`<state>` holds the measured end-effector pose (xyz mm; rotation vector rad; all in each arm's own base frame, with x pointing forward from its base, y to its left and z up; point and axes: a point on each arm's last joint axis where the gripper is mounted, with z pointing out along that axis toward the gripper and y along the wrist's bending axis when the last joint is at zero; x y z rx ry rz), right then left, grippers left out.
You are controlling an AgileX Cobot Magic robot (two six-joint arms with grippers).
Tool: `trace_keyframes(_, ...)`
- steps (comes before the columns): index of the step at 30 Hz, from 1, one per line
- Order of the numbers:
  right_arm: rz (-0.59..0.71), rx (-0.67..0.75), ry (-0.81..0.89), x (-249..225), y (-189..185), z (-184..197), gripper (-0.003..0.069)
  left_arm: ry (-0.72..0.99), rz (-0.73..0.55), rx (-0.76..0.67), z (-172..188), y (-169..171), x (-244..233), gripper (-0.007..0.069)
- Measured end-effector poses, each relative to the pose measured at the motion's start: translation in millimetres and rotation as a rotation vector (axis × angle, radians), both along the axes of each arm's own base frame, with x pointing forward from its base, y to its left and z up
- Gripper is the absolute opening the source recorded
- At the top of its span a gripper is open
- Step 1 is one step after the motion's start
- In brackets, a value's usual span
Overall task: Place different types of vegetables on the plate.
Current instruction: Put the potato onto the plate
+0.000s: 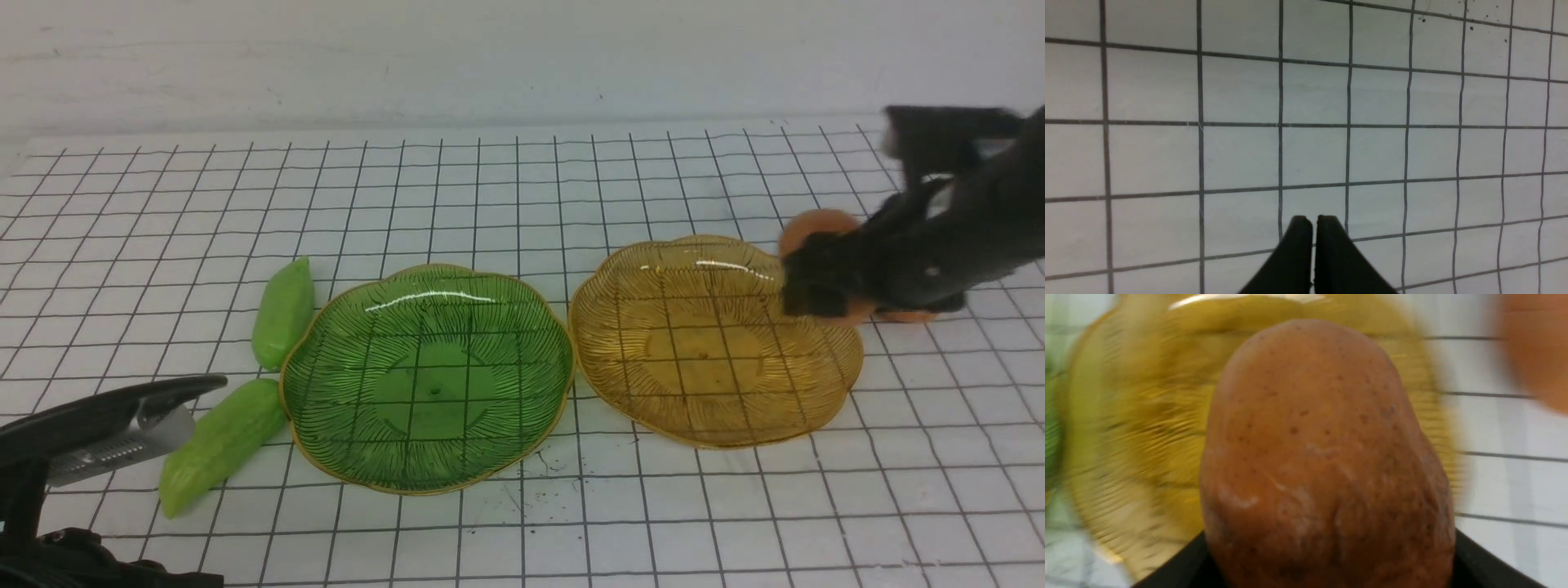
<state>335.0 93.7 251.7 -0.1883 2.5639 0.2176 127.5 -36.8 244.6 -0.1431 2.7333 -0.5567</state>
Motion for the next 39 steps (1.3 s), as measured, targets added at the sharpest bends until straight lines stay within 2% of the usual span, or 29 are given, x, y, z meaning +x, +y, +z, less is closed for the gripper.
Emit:
trace_keyframes(4, 0.097, -0.008, 0.023, 5.9, 33.4, -30.0, 0.0513, -0.001, 0.000, 0.000, 0.0, 0.0, 0.1, 0.0000)
trace_keyframes(10, 0.119, -0.022, 0.062, 9.5, 43.1, -51.3, 0.0531, -0.013, 0.007, 0.001, 0.4, 0.3, 1.3, 0.0027)
trace_keyframes(13, 0.120, -0.025, 0.055, 12.0, 43.0, -49.1, 0.0648, -0.021, 0.010, 0.002, 0.7, 0.5, 2.0, 0.0060)
trace_keyframes(18, 0.114, -0.047, 0.070, 22.4, 35.2, -29.6, 0.0688, -0.022, 0.009, 0.007, 0.5, 0.9, 2.0, 0.0113)
trace_keyframes(23, 0.085, -0.107, 0.041, 39.6, 12.9, -1.3, 0.0690, -0.022, 0.006, 0.018, 0.2, 1.6, 1.9, 0.0165)
trace_keyframes(28, -0.066, -0.165, -0.037, 61.3, -42.4, 15.3, 0.0663, -0.023, 0.006, 0.019, 0.2, 1.7, 2.0, 0.0195)
trace_keyframes(33, -0.195, -0.172, -0.065, 82.4, -90.0, -6.7, 0.0642, -0.023, 0.006, 0.020, 0.1, 1.7, 2.0, 0.0200)
trace_keyframes(39, -0.214, -0.168, -0.053, 101.7, -102.3, -50.3, 0.0640, -0.023, 0.005, 0.022, 0.1, 1.9, 2.0, 0.0235)
